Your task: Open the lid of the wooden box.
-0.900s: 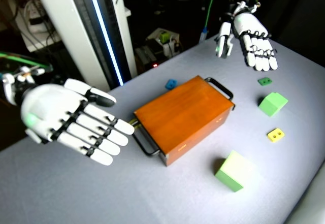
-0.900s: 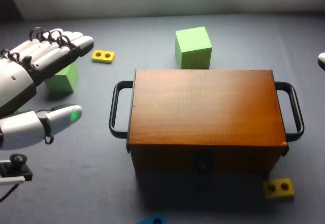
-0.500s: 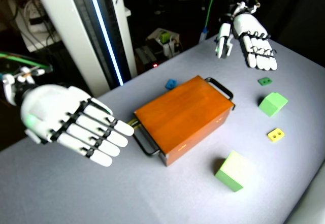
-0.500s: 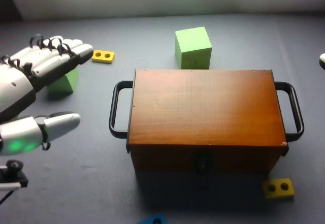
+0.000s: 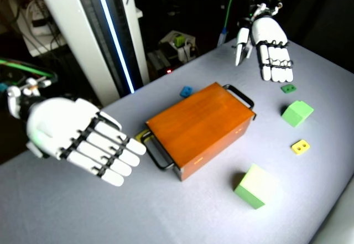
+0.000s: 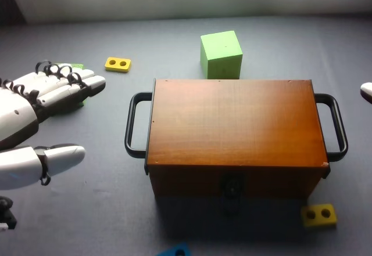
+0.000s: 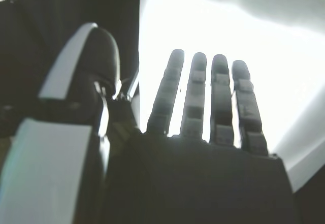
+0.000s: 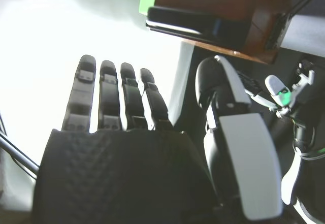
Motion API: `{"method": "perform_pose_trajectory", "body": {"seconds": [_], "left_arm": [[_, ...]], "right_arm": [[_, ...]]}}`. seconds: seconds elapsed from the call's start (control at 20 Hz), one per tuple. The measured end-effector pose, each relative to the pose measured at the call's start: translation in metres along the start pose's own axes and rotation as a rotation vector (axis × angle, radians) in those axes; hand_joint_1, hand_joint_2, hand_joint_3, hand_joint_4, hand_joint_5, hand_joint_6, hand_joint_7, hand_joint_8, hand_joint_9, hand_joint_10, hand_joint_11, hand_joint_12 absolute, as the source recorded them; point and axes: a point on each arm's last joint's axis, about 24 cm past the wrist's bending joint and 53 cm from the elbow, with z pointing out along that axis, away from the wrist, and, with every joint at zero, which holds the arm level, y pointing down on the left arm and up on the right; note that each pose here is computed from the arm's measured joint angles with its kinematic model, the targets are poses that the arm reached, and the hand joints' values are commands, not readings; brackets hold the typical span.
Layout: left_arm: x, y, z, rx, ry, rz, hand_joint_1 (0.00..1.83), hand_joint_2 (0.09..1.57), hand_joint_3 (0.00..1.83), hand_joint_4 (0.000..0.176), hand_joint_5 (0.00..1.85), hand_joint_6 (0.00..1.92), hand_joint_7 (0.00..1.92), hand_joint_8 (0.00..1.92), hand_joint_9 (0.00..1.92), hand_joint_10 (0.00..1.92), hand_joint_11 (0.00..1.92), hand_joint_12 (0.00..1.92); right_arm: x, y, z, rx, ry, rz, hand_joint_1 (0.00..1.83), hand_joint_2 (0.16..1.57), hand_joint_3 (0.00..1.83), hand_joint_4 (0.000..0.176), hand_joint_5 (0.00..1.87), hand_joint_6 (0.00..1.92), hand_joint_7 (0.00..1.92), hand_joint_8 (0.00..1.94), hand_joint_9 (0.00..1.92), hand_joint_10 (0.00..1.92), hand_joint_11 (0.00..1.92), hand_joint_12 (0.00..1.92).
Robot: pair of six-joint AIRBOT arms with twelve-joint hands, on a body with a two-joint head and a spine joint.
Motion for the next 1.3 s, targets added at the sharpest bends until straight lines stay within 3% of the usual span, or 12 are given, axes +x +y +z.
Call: {"method": "perform_pose_trajectory", "body": {"seconds": [0.15,0.3,0.4,0.65,0.8,1.0,1.3], "left_arm": [[0.013,0.008,-0.002,-0.032,0.052,0.003,0.18,1.44,0.0,0.0,0.0,0.0,0.0,0.0,0.0,0.0,0.0,0.0],[0.016,0.015,-0.003,-0.053,0.061,-0.008,0.14,1.45,0.0,0.0,0.0,0.0,0.0,0.0,0.0,0.0,0.0,0.0],[0.026,0.023,-0.002,-0.073,0.082,-0.032,0.17,1.44,0.0,0.0,0.0,0.0,0.0,0.0,0.0,0.0,0.0,0.0],[0.04,0.03,0.0,-0.088,0.127,-0.044,0.21,1.44,0.0,0.0,0.0,0.0,0.0,0.0,0.0,0.0,0.0,0.0],[0.048,0.029,0.004,-0.08,0.152,-0.049,0.25,1.44,0.0,0.0,0.0,0.0,0.0,0.0,0.0,0.0,0.0,0.0],[0.058,0.026,0.007,-0.066,0.184,-0.051,0.15,1.47,0.01,0.0,0.0,0.0,0.0,0.0,0.0,0.0,0.0,0.0],[0.058,0.021,0.012,-0.05,0.187,-0.051,0.12,1.47,0.0,0.0,0.0,0.0,0.0,0.0,0.0,0.0,0.0,0.0]], "right_arm": [[0.007,-0.007,0.001,0.02,0.035,-0.012,0.58,1.34,0.0,0.0,0.0,0.0,0.0,0.0,0.0,0.0,0.0,0.0],[0.011,-0.012,0.001,0.036,0.052,-0.012,0.63,1.34,0.0,0.0,0.0,0.0,0.0,0.0,0.0,0.0,0.0,0.0],[0.016,-0.016,0.002,0.048,0.066,-0.007,0.65,1.34,0.0,0.0,0.0,0.0,0.0,0.0,0.0,0.0,0.0,0.0],[0.021,-0.023,0.002,0.07,0.089,-0.013,0.59,1.34,0.0,0.0,0.0,0.0,0.0,0.0,0.0,0.0,0.0,0.0],[0.026,-0.028,0.002,0.086,0.104,-0.009,0.56,1.35,0.0,0.0,0.0,0.0,0.0,0.0,0.0,0.0,0.0,0.0],[0.033,-0.032,0.003,0.096,0.129,-0.007,0.54,1.35,0.0,0.0,0.0,0.0,0.0,0.0,0.0,0.0,0.0,0.0],[0.04,-0.026,0.01,0.077,0.141,0.004,0.59,1.34,0.0,0.0,0.0,0.0,0.0,0.0,0.0,0.0,0.0,0.0]]}}
